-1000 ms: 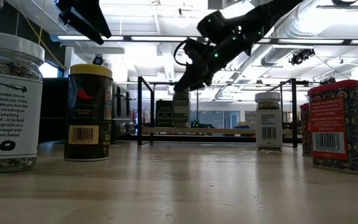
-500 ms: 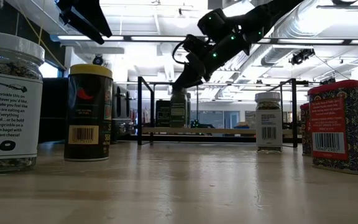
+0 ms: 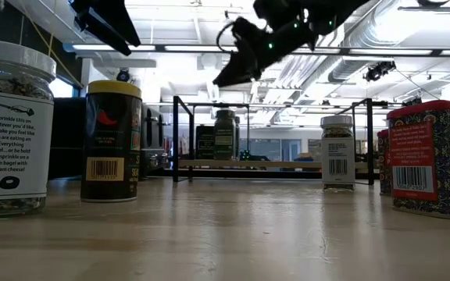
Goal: Shelf spices
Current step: Put the green seasoning bottle on the shelf aligned with the other green seasoning bottles
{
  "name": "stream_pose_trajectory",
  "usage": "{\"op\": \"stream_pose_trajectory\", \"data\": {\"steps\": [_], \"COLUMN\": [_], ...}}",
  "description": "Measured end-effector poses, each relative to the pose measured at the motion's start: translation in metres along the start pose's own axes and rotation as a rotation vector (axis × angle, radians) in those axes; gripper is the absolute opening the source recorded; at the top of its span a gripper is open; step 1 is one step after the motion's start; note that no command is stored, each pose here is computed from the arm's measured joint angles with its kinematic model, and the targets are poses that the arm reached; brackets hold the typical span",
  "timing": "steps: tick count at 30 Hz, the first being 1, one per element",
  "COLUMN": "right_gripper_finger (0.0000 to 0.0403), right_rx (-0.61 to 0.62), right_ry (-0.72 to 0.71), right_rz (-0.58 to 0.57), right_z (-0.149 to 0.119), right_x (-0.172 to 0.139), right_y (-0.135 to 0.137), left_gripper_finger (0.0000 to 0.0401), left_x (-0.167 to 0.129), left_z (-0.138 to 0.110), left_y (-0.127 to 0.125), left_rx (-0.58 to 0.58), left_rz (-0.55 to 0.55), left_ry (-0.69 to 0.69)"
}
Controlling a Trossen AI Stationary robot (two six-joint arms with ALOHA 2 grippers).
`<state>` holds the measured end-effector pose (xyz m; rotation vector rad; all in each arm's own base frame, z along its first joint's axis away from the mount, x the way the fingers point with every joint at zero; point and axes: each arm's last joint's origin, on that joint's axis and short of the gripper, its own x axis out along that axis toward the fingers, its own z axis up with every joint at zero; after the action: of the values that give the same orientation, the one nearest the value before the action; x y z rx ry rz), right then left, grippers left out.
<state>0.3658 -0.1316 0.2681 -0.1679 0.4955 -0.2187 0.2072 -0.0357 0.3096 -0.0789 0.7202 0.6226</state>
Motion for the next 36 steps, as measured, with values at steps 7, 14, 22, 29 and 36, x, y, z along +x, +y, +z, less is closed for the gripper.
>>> {"op": "stream_pose_trajectory", "data": {"steps": [7, 14, 22, 29, 36], "right_gripper_finger": [0.0122, 0.0027, 0.0004, 0.0004, 0.0004], "right_rx": [0.078, 0.185, 0.180, 0.188, 0.169], "right_ry": [0.085, 0.124, 0.141, 0.168, 0.177], "right_rz": [0.029, 0.082, 0.105, 0.089, 0.085], "right_z": [-0.003, -0.015, -0.022, -0.027, -0.029], "right_x": [0.001, 0.002, 0.014, 0.018, 0.017], "right_y": [-0.005, -0.021, -0.016, -0.017, -0.021], "left_gripper_finger": [0.0287, 0.0287, 0.0287, 0.0287, 0.0287], "left_x": [0.000, 0.000, 0.000, 0.000, 0.000], "left_z": [0.000, 0.001, 0.001, 0.001, 0.001], "left_y": [0.000, 0.000, 0.000, 0.000, 0.000], "left_rx": [-0.003, -0.006, -0.007, -0.007, -0.007], "left_rz": [0.001, -0.001, -0.001, -0.001, -0.002], "left_ry": [-0.004, -0.007, -0.009, -0.009, -0.008]}}
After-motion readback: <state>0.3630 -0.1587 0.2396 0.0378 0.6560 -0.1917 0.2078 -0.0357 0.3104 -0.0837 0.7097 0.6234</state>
